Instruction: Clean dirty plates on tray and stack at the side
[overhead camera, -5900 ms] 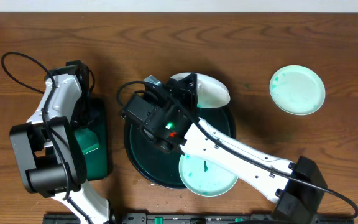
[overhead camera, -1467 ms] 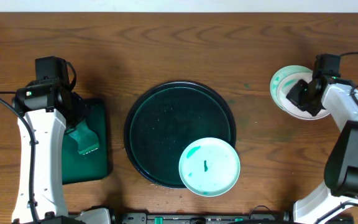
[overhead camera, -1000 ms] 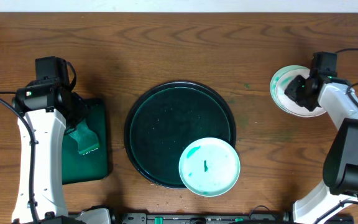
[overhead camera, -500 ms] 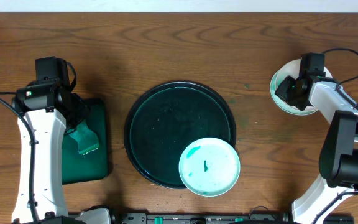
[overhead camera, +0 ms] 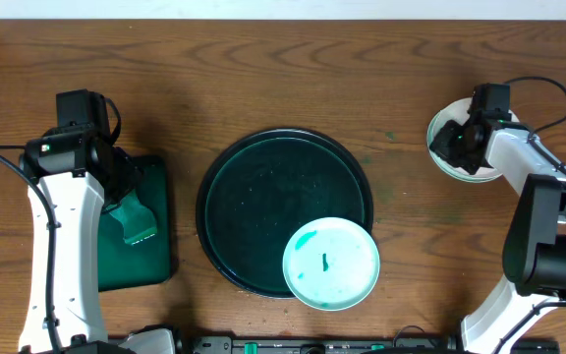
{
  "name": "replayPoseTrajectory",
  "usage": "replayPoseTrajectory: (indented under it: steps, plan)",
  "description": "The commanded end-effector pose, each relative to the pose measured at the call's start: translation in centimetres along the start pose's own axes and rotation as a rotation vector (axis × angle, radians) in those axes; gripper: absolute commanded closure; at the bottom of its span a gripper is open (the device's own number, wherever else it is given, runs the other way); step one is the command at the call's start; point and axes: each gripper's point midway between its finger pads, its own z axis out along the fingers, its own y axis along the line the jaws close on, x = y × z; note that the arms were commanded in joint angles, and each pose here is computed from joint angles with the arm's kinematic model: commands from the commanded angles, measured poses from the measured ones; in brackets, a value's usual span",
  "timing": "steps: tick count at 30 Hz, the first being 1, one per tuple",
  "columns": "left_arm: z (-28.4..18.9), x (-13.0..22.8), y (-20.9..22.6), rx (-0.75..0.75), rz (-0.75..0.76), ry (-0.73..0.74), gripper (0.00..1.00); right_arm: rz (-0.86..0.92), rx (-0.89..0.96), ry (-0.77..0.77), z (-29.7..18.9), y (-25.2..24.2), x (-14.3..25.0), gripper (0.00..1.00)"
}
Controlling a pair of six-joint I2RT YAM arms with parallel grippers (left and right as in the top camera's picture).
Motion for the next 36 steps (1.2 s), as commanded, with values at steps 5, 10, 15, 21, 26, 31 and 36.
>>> replayPoseTrajectory:
  steps: [5,10,15,21,26,31,36]
  plan:
    - [0.1,0.2,0.3,-0.011,0.012,0.006,0.21,-0.130,-0.065,0.025,-0.5,2.8,1.4,0.99]
    - [0.1,0.2,0.3,-0.011,0.012,0.005,0.21,-0.177,-0.076,0.020,-1.0,3.5,1.1,0.98]
    - [0.1,0.2,0.3,-0.011,0.011,0.005,0.21,-0.237,-0.061,-0.065,-4.8,4.8,-1.6,0.93]
    - [0.1,0.2,0.3,-0.011,0.011,0.005,0.08,-0.338,0.019,-0.270,-15.5,6.4,-4.9,0.73]
    - [0.1,0.2,0.2,-0.010,0.011,0.005,0.08,-0.389,-0.042,-0.383,-23.0,8.1,-3.6,0.59]
    - [0.1,0.1,0.2,-0.010,0.011,0.004,0.08,-0.460,-0.210,-0.373,-27.3,9.8,-0.3,0.50]
    - [0.1,0.2,0.3,-0.011,0.012,0.006,0.47,-0.390,-0.240,-0.238,-27.4,8.9,3.0,0.49]
